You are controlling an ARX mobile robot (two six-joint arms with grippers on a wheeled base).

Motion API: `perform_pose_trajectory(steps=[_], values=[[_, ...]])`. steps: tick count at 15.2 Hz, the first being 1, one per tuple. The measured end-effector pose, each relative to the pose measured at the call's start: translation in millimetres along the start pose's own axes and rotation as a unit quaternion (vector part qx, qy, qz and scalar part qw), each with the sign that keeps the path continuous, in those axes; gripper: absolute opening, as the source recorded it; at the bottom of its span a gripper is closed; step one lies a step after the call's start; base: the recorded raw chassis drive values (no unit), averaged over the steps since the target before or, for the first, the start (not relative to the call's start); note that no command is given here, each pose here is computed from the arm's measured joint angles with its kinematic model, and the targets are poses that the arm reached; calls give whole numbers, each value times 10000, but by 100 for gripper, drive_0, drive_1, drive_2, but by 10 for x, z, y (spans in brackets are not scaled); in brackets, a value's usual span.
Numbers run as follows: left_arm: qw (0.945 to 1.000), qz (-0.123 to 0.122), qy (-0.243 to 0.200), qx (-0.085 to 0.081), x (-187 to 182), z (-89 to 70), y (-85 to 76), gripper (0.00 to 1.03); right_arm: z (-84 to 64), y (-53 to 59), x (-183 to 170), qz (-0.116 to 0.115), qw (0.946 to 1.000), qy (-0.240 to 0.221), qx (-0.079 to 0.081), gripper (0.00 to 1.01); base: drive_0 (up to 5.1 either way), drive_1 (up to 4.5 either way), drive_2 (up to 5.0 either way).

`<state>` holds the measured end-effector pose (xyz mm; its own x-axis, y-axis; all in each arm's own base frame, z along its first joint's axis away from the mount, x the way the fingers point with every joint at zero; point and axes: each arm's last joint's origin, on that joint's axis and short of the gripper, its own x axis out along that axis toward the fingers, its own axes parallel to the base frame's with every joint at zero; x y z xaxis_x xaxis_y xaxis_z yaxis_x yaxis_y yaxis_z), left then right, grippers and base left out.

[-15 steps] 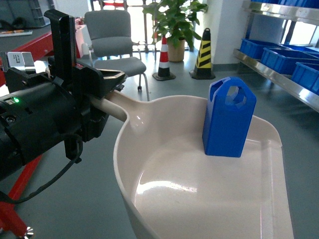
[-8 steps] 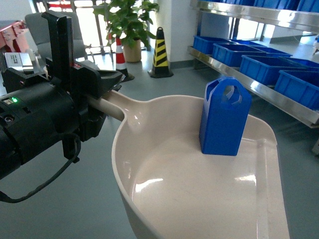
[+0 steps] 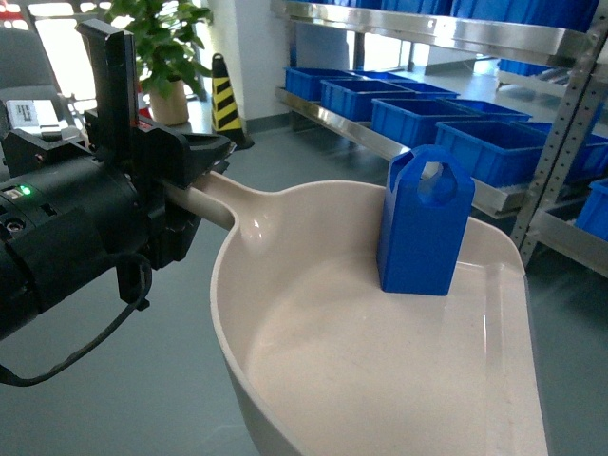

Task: Place part in tray to right shelf

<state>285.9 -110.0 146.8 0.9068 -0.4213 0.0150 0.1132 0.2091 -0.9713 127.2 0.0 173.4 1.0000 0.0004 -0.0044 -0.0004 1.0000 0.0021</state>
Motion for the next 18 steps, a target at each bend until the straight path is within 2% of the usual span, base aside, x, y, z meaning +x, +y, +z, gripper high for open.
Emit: perform_pose_trajectory(steps=[18], values=[[10000,3,-3,0,-1,3,2,12,0,0,0,0,10000,0,0,98,-160,-160,-160]])
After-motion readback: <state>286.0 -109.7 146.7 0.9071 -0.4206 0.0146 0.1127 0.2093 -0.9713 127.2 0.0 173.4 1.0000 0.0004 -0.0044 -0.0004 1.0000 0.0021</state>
